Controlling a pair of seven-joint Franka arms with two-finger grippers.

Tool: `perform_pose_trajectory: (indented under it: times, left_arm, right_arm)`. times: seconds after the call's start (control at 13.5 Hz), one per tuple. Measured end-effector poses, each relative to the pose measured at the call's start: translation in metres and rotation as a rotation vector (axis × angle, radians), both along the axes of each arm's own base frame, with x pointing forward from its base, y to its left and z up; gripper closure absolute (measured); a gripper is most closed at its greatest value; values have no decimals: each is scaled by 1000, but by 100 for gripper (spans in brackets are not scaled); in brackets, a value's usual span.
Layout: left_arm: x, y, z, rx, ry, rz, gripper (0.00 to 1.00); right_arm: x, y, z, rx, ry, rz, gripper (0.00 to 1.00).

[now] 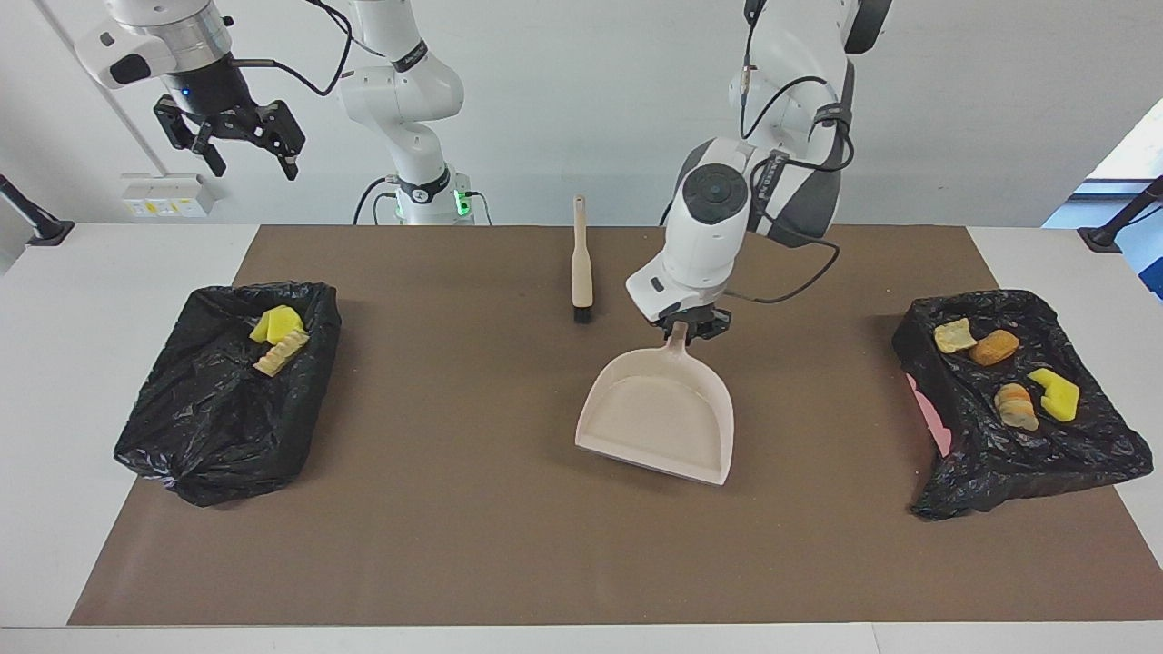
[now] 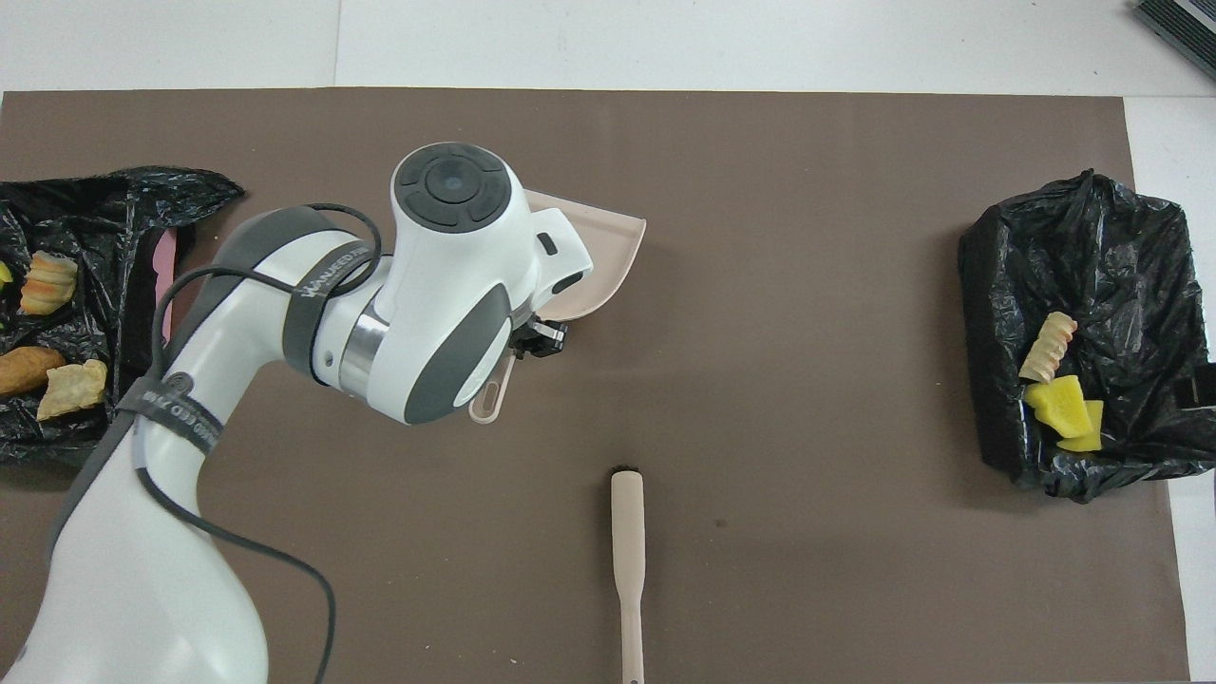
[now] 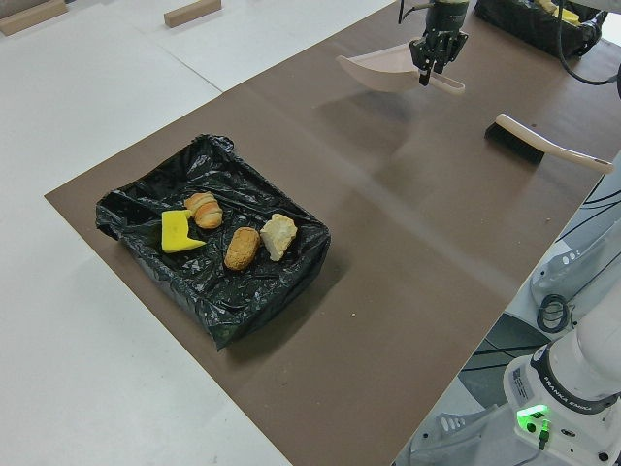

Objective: Sweep and dump trash in bin
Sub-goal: 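Carry the empty dustpan to the table center with the left gripper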

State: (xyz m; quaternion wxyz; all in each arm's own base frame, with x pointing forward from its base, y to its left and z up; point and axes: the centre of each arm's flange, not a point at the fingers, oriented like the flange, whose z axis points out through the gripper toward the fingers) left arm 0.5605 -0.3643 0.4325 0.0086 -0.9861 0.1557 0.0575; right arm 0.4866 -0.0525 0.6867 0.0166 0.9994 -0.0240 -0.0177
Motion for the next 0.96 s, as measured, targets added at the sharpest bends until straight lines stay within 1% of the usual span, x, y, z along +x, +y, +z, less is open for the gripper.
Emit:
perform_pose_trajectory:
  times: [0.22,0.52,0.74,0.96]
  left_arm:
    - [16,-39,-13,-11,-22,110,69]
    - [34,-85,-63,-15,-35,208,69]
    - [36,-98,-81,-25,-46,232,69]
    - [35,-100,-79,-29,-47,233,69]
  right_arm:
    - [0,0,0,0,0,0,0]
    - [0,0,0,0,0,0,0]
    - [0,0,0,0,0,0,0]
    - [0,0,0,0,0,0,0]
